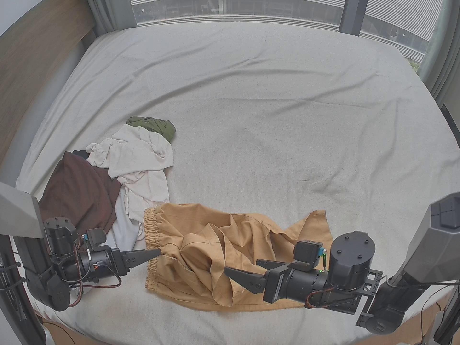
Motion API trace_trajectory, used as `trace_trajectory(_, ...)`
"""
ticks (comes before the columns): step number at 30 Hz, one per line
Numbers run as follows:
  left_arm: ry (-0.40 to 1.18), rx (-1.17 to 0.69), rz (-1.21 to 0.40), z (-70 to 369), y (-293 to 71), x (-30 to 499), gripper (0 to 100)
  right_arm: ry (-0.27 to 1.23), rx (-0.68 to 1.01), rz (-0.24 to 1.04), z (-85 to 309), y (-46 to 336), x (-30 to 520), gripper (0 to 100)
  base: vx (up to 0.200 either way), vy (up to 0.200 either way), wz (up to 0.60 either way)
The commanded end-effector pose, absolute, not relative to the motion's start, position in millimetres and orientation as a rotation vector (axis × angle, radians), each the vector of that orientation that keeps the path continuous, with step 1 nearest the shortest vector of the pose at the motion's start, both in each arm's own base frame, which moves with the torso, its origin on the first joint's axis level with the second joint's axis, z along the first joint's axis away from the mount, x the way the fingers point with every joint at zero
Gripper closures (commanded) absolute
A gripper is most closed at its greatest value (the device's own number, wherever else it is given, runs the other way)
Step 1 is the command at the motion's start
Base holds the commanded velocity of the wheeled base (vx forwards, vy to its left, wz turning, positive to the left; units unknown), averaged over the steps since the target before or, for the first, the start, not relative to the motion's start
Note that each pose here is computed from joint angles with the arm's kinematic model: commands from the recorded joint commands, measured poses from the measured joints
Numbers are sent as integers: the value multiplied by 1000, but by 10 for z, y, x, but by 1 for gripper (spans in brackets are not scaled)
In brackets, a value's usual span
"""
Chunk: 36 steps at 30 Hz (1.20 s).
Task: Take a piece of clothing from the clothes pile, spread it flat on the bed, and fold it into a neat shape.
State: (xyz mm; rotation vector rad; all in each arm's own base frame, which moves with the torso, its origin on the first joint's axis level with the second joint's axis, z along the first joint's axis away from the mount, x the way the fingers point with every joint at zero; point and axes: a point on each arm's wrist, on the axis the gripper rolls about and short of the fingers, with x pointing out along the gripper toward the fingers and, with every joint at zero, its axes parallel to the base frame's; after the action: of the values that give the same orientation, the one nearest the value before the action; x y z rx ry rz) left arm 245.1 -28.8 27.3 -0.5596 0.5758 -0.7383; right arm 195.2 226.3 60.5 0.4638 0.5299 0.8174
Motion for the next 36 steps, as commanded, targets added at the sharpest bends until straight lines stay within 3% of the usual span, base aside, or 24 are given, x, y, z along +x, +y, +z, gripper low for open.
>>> trace_trajectory(1,569,-544,-777,284,-379,2489,0,532,462,819,600,2266,1948,0,0,0,0)
trace_trajectory(28,582,-513,-880,327,-637,2439,0,536,459,819,593,2265,1935,0,0,0,0)
trace_trajectory(29,581,-514,-877,324,-630,2445,100,538,459,819,588,2266,1936,0,0,0,0)
trace_trajectory(36,556,-519,-857,347,-573,2501,100,533,459,822,570,2289,1950,0,0,0,0)
